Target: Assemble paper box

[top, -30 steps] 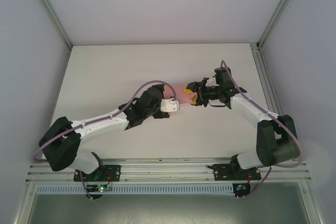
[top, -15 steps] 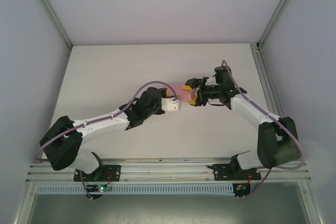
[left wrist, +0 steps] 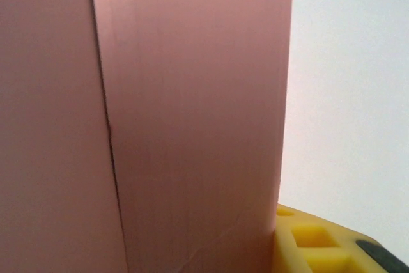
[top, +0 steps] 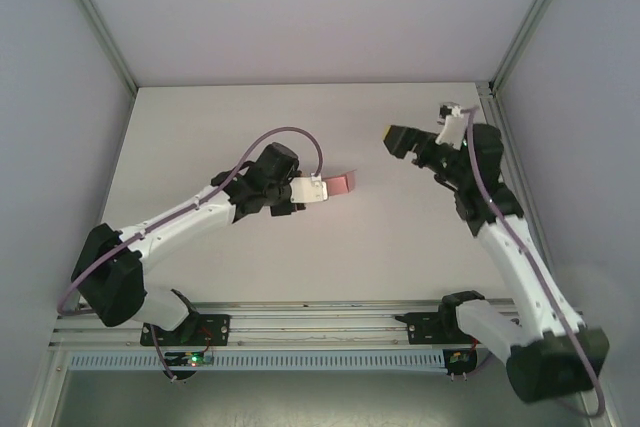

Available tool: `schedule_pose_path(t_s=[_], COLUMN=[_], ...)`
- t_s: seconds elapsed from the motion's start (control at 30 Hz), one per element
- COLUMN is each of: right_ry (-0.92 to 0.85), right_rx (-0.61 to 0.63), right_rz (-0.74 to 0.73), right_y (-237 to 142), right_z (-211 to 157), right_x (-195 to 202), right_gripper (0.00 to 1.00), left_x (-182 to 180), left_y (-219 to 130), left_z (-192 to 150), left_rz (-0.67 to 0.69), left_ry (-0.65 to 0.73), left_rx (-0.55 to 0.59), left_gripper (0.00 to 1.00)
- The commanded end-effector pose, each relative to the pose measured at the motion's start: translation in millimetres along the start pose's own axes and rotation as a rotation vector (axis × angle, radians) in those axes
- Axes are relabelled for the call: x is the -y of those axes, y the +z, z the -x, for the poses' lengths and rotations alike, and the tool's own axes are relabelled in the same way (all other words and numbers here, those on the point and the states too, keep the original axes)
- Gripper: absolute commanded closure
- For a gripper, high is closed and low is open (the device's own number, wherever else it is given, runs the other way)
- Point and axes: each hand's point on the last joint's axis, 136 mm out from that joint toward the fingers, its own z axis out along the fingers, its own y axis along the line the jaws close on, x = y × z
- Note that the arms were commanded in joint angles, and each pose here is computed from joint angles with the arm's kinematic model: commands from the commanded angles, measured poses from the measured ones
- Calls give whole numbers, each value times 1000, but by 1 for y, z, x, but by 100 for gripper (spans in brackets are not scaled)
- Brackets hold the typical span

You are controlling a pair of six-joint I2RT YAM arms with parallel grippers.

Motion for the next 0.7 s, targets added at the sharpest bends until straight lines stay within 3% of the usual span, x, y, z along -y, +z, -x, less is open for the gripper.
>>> schedule_pose_path(t_s=[0.0,0.13,0.33,0.47,0.67], right_ry=[-310,-365,-359,-321,-378], right_rx=[30,-203,-512,-605,-690], right_rz=[143,220,250,287,368], right_y=[-1,9,38,54,63], right_z=[-15,-63,-141,-165,-183], right_x=[-18,-28,-24,-15,-18], right_gripper=[2,11,23,27,39], left_x=[50,46,46,48,47], left_y=[3,19,31,34,38], left_z=[-37,-59,-59,-57,-59], left_rz=[-292,-317,-342,-364,-394], left_ry=[-61,-107,-107,-90,-90], left_rx=[-136,-267,-272,-256,-273], left_gripper=[65,65,63,62,61])
